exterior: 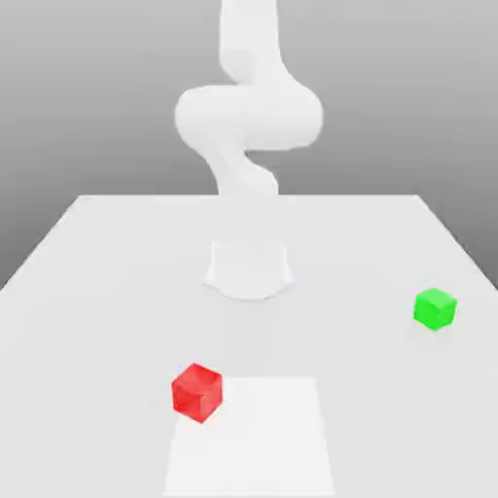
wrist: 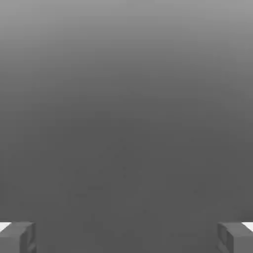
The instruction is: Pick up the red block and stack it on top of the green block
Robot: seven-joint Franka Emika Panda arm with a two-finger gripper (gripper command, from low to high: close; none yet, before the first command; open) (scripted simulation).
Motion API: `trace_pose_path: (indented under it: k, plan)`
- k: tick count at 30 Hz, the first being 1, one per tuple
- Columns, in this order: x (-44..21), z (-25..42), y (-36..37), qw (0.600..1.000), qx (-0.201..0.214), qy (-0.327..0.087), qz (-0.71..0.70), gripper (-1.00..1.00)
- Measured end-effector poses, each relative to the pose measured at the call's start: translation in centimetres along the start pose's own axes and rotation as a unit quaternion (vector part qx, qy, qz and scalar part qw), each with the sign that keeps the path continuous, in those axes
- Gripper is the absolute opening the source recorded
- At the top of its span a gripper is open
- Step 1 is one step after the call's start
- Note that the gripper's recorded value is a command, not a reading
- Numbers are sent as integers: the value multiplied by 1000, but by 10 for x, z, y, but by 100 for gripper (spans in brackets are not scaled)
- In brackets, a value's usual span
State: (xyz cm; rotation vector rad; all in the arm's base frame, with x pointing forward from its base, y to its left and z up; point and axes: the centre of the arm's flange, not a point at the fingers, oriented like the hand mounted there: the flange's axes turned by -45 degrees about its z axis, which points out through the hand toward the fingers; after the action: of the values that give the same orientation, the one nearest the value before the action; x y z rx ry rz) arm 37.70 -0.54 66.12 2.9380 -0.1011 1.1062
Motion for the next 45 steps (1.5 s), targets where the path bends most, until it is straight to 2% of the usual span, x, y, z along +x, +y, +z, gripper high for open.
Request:
trace_pose_path:
  k: [9, 14, 18, 25, 26, 33, 40, 45]
  plan:
    - [-103, 206, 39, 980, -51, -164, 103, 0]
    - [-202, 287, 63, 949, -76, -257, 167, 0]
    - [-292, 326, 77, 915, -94, -326, 220, 0]
    - [-346, 375, 78, 908, -97, -338, 228, 0]
    - [-350, 378, 78, 908, -97, -339, 227, -100]
    - [-349, 377, 78, 908, -97, -338, 228, -100]
    - [-310, 334, 76, 908, -97, -338, 228, -100]
    - [-290, 319, 1, 922, -68, -335, 182, -100]
